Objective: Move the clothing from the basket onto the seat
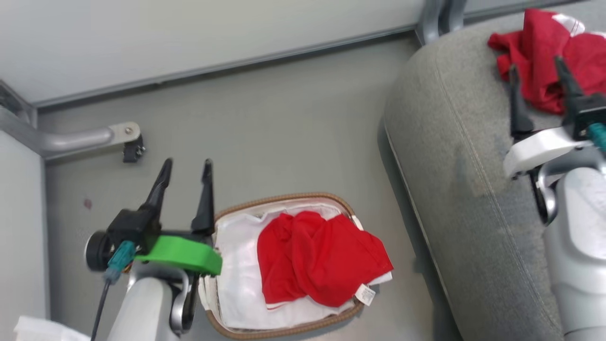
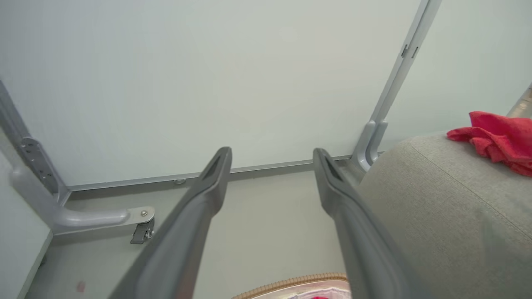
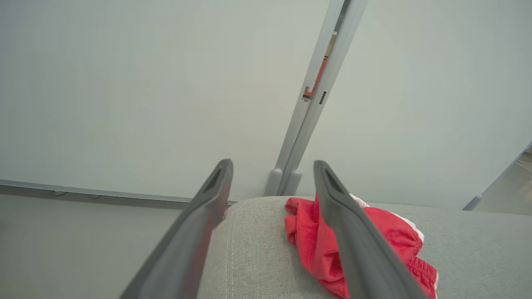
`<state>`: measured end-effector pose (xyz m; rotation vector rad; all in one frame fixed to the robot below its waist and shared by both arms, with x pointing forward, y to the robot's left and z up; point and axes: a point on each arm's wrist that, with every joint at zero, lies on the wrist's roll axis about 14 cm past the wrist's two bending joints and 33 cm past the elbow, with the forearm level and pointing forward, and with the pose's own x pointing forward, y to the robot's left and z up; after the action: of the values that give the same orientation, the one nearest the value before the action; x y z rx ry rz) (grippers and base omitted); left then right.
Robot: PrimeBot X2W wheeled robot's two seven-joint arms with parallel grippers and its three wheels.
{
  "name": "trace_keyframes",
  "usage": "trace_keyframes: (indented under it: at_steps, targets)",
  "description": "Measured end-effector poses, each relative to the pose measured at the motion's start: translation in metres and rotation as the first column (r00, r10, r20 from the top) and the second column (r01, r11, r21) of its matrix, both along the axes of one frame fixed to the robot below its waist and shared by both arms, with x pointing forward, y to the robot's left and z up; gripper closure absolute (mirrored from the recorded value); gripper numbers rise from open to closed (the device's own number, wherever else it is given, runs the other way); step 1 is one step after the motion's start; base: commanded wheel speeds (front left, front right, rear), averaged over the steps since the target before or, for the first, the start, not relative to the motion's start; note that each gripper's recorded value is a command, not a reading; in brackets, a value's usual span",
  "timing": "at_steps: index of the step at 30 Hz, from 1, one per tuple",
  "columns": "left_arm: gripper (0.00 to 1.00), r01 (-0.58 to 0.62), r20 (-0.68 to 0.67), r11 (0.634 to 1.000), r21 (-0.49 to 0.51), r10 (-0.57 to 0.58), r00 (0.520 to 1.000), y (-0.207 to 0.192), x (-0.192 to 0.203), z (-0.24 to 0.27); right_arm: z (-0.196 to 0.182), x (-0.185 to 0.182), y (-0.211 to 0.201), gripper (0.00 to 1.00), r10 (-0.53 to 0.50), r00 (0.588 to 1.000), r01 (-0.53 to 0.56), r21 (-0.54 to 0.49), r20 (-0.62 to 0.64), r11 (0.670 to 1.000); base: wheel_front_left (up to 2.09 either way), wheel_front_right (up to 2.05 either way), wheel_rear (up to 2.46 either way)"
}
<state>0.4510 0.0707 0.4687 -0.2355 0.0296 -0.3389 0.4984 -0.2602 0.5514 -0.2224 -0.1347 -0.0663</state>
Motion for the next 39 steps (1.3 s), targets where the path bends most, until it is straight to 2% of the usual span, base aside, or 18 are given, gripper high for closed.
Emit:
trace_keyframes:
  at_steps: [5,14,19,25,39]
  targets:
    - [0.0,-0.12,-0.023,0.993,0.006,0.12,0.992,0.041,-0.021,-0.001,-0.003,-0.015,0.035,0.0,0.068,0.998,-0.068,0.057,0.0,0.996,0.0,0.0,0.0]
    - [0.0,-0.252,-0.07,0.968,0.0,0.251,0.965,0.086,-0.067,-0.009,-0.019,-0.053,0.079,0.0,0.152,0.988,-0.147,0.154,-0.017,0.977,0.0,0.0,0.0]
    - [0.0,-0.275,-0.084,0.961,-0.011,0.273,0.958,0.091,-0.081,-0.011,-0.043,-0.076,0.088,0.0,0.171,0.983,-0.156,0.184,-0.07,0.97,0.0,0.0,0.0]
    - [0.0,-0.283,-0.094,0.959,-0.017,0.281,0.955,0.091,-0.086,-0.013,-0.057,-0.095,0.095,0.0,0.19,0.978,-0.159,0.276,-0.088,0.948,0.0,0.0,0.0]
    - [0.0,-0.259,-0.102,0.966,-0.024,0.255,0.962,0.081,-0.089,-0.015,-0.058,-0.108,0.097,0.0,0.198,0.976,-0.166,0.275,-0.093,0.947,0.0,0.0,0.0]
